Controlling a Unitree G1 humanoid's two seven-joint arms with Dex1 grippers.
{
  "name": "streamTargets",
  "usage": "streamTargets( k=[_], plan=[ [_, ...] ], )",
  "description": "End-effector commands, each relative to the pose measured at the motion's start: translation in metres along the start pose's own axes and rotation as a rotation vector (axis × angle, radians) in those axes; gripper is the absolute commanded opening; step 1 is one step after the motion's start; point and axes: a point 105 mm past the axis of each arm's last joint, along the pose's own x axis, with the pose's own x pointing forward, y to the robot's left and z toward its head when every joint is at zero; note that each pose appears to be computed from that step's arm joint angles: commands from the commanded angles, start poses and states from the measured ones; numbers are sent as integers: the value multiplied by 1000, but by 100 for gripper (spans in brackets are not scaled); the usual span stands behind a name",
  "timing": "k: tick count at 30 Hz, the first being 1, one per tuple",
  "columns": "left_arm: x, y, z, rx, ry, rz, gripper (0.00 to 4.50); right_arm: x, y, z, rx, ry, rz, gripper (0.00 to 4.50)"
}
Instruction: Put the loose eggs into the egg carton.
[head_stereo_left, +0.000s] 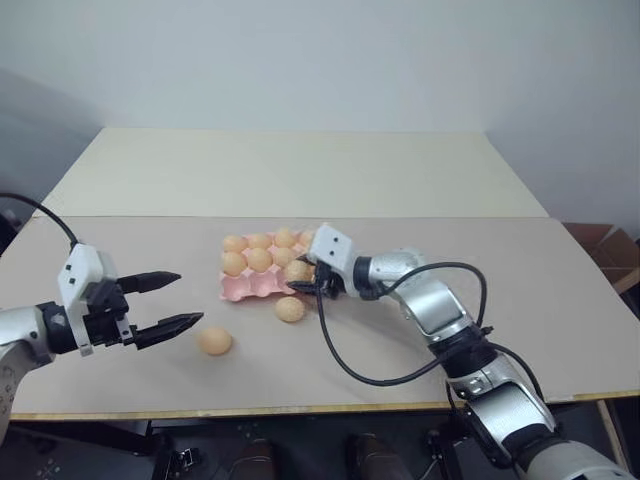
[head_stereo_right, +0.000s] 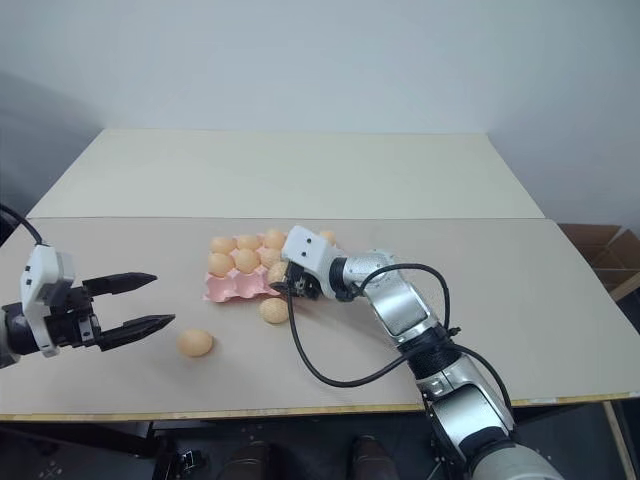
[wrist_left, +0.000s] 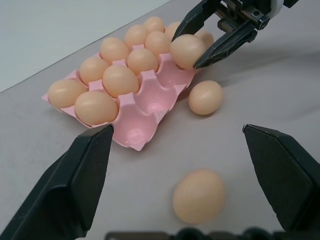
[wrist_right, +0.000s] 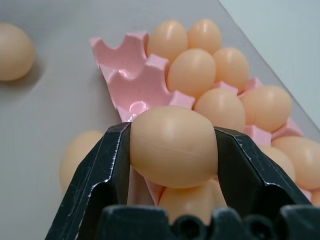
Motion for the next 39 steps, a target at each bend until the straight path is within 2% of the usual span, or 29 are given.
streamTargets(
  k=[1, 2, 5, 6, 13, 17, 21, 27, 31, 39],
  plan=[
    [-3, -1, 11, 51, -22, 14, 450, 5, -4, 19, -53, -43, -21, 305],
    [-3, -1, 11, 51, -22, 14, 450, 7, -4, 20, -51, -47, -28, 323],
    [-2, -1, 11, 50, -24, 12, 450, 7, -5, 29, -49, -76, -38, 426],
    [-2, -1, 11, 50, -24, 12, 450, 6, -5, 31, -51, -86, -40, 446],
    [-1, 0, 11, 51, -26, 6, 450, -29, -12, 47, -35, -168, -78, 446],
    [-2, 0, 9, 47, -17, -8, 450, -82, -14, 47, -8, -238, -71, 446],
    [-5, 3, 8, 47, -10, -1, 450, -126, -8, 23, 43, -219, -43, 446],
    [-7, 5, 6, 43, -5, 4, 450, -183, 12, -17, 75, -84, 32, 446],
    [-7, 7, 3, 36, 7, 2, 450, -197, 15, -25, 78, -43, 27, 446],
    [-11, 14, 0, 5, 18, 11, 450, -194, 18, -19, 44, -55, 19, 446]
  ],
)
